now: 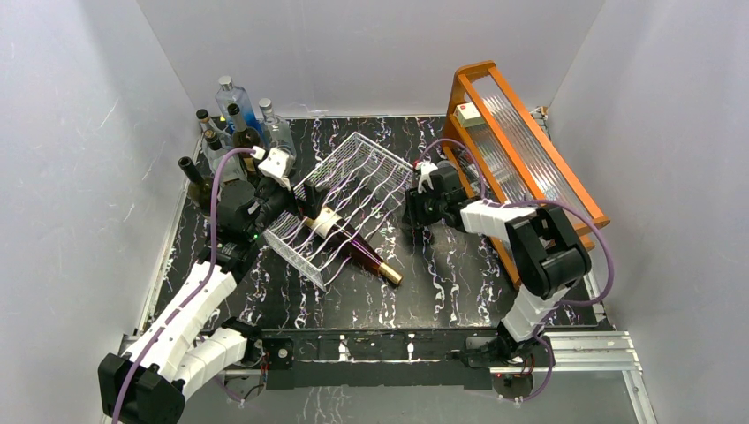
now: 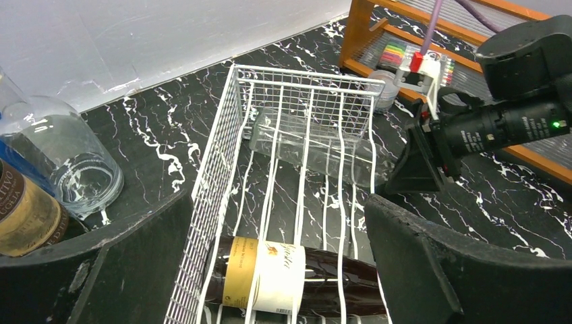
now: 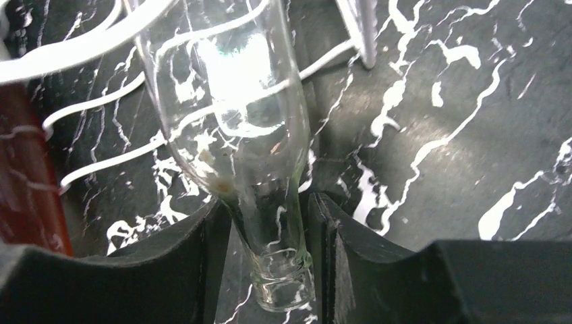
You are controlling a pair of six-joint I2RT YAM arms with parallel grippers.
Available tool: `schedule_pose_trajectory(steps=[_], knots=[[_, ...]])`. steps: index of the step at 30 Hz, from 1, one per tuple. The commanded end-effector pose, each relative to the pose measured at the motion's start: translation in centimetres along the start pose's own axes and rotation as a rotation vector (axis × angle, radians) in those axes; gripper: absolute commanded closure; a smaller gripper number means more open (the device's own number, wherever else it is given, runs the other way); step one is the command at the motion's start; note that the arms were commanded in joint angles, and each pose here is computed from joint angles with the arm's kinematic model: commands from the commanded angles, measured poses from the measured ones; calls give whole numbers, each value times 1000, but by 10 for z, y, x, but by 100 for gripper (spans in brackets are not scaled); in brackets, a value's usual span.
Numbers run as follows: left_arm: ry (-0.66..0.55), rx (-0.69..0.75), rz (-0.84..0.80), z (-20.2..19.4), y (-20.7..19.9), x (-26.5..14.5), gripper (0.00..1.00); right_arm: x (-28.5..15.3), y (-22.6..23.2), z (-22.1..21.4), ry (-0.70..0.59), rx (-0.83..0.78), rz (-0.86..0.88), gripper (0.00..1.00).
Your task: Take the wine bottle off the wine rack
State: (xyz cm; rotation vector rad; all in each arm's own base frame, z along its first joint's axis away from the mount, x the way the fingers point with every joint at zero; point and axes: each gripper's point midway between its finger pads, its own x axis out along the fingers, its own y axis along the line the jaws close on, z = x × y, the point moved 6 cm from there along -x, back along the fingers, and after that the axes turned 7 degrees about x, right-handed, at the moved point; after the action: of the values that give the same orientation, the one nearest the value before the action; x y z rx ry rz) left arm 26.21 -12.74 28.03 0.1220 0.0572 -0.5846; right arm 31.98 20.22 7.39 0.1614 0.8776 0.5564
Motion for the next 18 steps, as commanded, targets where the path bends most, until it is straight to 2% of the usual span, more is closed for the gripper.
schedule_pose_trajectory(steps=[1,9,18], knots=[[-71,4,-14,21,-1,1,2,-19,9,-12,1,52,26,52],[-66,-4,-16,20,-1,2,2,-64,19,-41,51,153,42,59],[-50,-29,-29,14,-3,8,2,-127,31,-55,110,281,-22,64]])
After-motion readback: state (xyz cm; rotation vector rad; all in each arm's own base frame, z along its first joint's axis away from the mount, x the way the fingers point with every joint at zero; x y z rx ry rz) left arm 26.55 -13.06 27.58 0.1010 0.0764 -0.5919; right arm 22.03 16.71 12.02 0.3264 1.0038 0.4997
